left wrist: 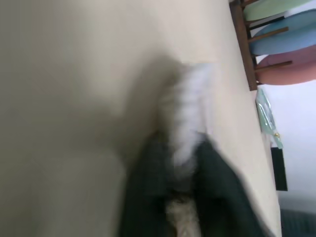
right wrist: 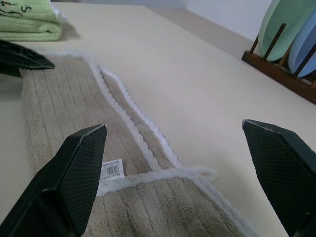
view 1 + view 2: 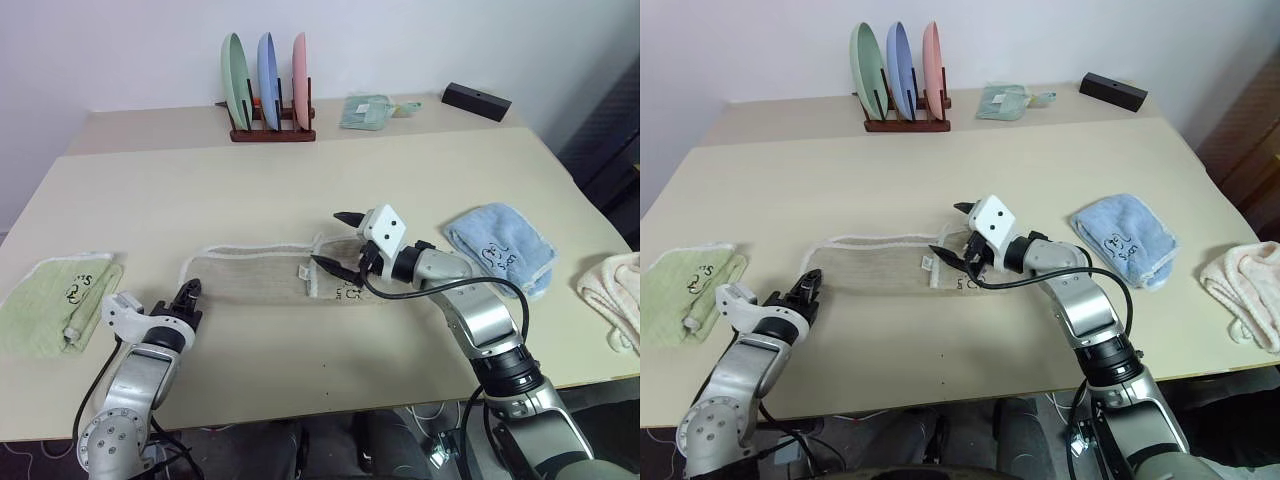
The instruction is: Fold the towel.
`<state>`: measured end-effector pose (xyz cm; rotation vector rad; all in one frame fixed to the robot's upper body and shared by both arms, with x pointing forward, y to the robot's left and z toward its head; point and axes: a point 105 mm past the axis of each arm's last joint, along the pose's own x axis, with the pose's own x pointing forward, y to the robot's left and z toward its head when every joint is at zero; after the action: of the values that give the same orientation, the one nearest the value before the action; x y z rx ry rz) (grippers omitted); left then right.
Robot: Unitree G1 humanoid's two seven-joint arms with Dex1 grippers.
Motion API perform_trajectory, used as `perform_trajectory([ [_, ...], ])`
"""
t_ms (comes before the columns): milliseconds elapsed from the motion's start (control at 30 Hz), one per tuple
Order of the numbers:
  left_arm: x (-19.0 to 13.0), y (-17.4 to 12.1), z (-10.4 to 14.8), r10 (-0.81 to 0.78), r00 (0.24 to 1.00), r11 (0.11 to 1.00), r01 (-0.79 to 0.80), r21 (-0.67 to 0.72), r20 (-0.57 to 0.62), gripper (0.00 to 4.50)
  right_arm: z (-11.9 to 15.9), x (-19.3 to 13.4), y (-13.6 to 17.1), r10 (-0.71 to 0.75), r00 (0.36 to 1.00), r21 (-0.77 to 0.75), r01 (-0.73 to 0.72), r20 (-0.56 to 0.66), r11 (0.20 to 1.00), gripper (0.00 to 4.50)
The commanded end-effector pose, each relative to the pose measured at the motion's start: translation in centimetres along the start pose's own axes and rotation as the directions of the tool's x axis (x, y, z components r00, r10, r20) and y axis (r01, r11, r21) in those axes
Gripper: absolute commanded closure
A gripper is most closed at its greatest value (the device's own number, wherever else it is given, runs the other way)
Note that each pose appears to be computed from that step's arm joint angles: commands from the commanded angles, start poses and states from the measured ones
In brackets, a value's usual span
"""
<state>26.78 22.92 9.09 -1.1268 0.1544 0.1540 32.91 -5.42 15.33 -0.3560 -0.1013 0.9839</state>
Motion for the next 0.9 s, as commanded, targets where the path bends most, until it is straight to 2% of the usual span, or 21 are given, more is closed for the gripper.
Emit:
perform_trajectory([
  [33,-1.1,-1.5,3.1,-0.086,0.992,0.986,0.071,0.152,0.096,4.46,1.1,-0.4,0.0,-0.009,1.0,-0.034,0.01,0.027,0.999,0.0],
  [200,-2.3,-2.0,6.8,-0.163,0.973,0.93,0.096,0.353,0.165,4.46,0.8,-0.6,-0.2,-0.015,1.0,-0.032,0.015,0.013,0.999,0.0],
  [300,-2.5,-3.9,6.6,-0.253,0.965,0.831,0.182,0.525,0.067,4.46,0.6,-0.6,-0.2,-0.015,1.0,-0.032,0.015,0.008,0.999,0.0],
  [400,-2.4,-6.0,4.4,-0.334,0.936,0.684,0.324,0.653,-0.115,4.46,0.4,-0.5,-0.5,-0.026,1.0,-0.027,0.026,0.001,0.999,0.0],
  [533,-2.2,-9.3,0.5,-0.426,0.829,0.483,0.547,0.683,-0.363,4.46,0.0,-0.5,-0.7,-0.034,0.999,-0.02,0.034,-0.009,0.999,0.0],
  [600,-2.2,-10.1,-0.7,-0.438,0.789,0.425,0.604,0.674,-0.431,4.46,-0.1,-0.6,-0.7,-0.035,0.999,-0.019,0.035,-0.012,0.999,0.0],
  [733,-2.6,-12.2,-7.5,-0.395,0.571,0.158,0.814,0.559,-0.719,4.46,-0.6,-0.9,-1.7,-0.097,0.995,-0.014,0.096,-0.029,0.995,0.0],
  [800,-2.7,-12.9,-9.7,-0.382,0.492,0.087,0.862,0.499,-0.783,4.46,-0.7,-1.2,-2.4,-0.123,0.992,-0.026,0.122,-0.038,0.992,0.0],
  [900,-2.2,-13.6,-11.1,-0.383,0.452,0.061,0.883,0.466,-0.805,4.46,-0.9,-1.7,-3.2,-0.156,0.987,-0.039,0.154,-0.049,0.987,0.0],
])
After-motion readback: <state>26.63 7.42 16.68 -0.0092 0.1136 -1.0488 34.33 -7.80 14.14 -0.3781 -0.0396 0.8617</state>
